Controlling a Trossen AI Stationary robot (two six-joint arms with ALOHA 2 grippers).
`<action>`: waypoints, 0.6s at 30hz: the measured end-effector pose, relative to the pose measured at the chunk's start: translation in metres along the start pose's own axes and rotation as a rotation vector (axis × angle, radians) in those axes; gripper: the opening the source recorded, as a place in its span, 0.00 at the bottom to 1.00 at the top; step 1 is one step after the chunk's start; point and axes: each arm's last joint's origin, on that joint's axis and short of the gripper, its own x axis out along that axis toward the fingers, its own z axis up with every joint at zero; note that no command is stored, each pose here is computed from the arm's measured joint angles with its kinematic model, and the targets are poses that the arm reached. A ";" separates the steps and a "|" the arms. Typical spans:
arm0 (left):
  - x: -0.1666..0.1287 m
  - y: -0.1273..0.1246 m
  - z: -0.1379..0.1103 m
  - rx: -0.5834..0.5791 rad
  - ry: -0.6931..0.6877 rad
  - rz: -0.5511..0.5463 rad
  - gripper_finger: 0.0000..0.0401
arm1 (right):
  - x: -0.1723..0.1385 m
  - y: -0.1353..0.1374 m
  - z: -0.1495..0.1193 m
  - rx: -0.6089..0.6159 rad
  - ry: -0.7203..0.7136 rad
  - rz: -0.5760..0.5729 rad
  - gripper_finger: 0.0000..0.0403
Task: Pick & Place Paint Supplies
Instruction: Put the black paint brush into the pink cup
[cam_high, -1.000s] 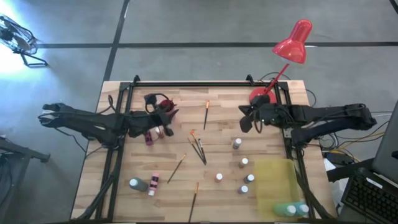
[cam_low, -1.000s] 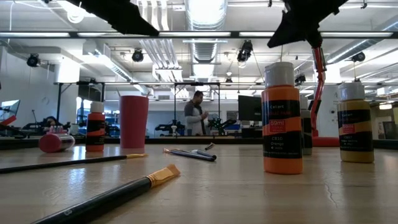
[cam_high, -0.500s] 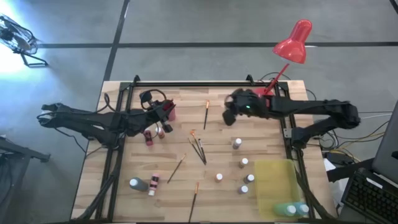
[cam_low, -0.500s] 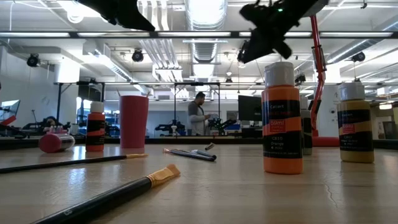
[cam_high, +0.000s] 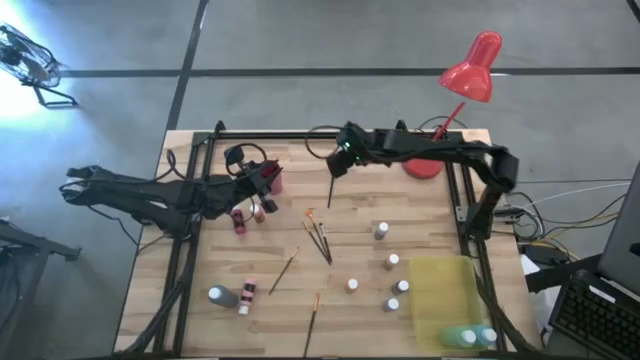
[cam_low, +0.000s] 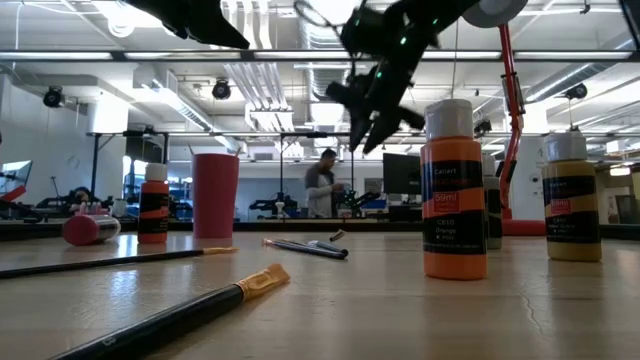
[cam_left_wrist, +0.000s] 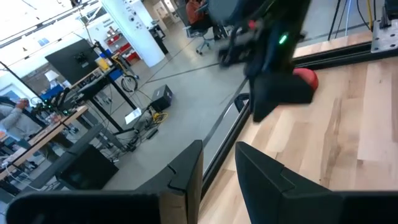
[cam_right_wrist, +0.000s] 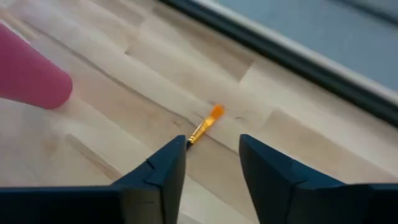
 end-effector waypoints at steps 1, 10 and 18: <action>0.000 0.000 0.000 0.000 0.000 0.000 0.25 | 0.008 -0.001 0.003 0.009 0.021 0.010 0.39; 0.000 0.000 -0.001 0.006 0.004 -0.002 0.25 | 0.063 -0.005 0.019 0.055 0.136 0.023 0.50; 0.000 0.000 -0.001 0.008 0.005 -0.003 0.25 | 0.091 -0.004 0.021 0.078 0.198 0.015 0.54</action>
